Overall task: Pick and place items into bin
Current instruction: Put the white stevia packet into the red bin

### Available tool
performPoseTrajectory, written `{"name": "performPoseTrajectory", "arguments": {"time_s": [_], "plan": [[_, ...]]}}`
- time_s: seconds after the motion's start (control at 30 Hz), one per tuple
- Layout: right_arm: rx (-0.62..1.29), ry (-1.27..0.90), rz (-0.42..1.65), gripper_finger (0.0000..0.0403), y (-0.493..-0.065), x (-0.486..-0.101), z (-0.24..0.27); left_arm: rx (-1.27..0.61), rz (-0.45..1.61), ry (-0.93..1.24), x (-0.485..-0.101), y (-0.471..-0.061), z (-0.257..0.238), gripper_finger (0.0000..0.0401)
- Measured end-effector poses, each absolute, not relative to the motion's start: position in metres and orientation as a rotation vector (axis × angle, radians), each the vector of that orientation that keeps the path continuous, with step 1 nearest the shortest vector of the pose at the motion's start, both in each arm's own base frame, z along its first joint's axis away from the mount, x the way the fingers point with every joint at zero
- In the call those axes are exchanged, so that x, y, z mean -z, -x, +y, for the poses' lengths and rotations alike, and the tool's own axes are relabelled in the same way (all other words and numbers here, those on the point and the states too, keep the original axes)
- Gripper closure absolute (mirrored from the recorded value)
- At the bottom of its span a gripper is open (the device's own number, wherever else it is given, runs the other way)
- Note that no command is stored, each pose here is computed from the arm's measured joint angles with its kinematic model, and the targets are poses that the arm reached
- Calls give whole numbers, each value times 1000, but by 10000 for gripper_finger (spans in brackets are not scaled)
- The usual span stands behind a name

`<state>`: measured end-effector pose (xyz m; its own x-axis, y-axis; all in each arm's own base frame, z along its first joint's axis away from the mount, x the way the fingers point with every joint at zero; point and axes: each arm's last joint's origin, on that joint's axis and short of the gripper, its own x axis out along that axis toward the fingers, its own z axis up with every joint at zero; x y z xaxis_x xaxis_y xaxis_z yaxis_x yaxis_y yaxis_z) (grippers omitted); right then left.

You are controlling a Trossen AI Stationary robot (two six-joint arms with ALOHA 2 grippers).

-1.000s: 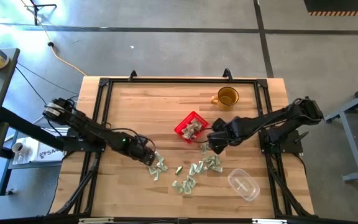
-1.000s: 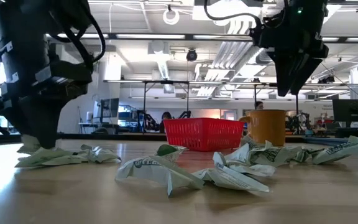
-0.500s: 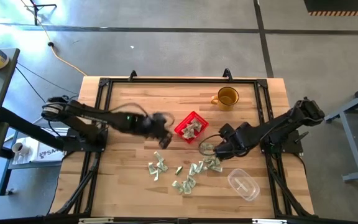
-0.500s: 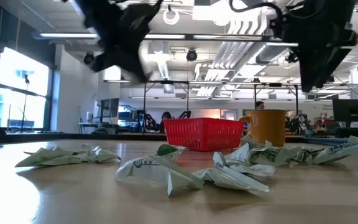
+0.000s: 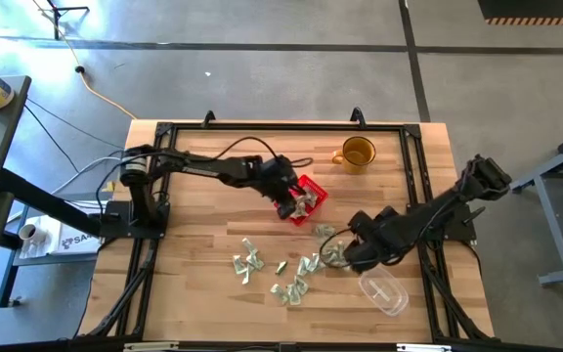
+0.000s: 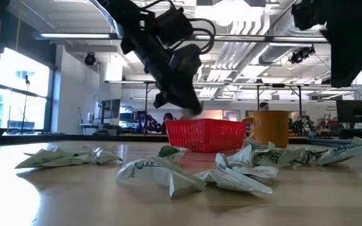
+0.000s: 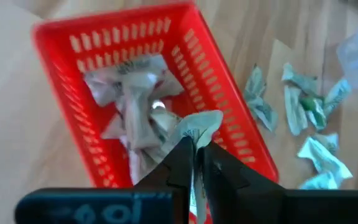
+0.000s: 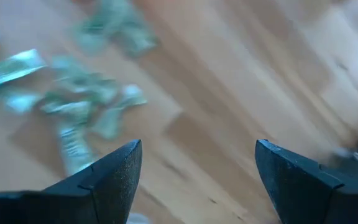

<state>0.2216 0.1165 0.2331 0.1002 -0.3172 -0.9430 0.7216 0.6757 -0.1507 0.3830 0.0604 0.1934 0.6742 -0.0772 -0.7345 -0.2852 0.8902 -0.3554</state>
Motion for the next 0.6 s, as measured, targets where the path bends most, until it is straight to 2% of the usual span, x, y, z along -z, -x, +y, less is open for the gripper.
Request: {"name": "performPoseTrajectory", "arguments": {"time_s": [0.13,0.33,0.47,0.6], "plan": [[640,-334,1238,100,-226,-233,127,-140,835,445,-191,-387,58,293],[474,-380,1320,100,-225,-204,131,-203,789,321,-217,-389,60,196],[331,-484,1321,100,-224,-181,139,-128,894,309,-237,-374,51,140],[273,-448,1261,100,-223,-177,148,-115,982,226,-256,-353,26,117]]}}
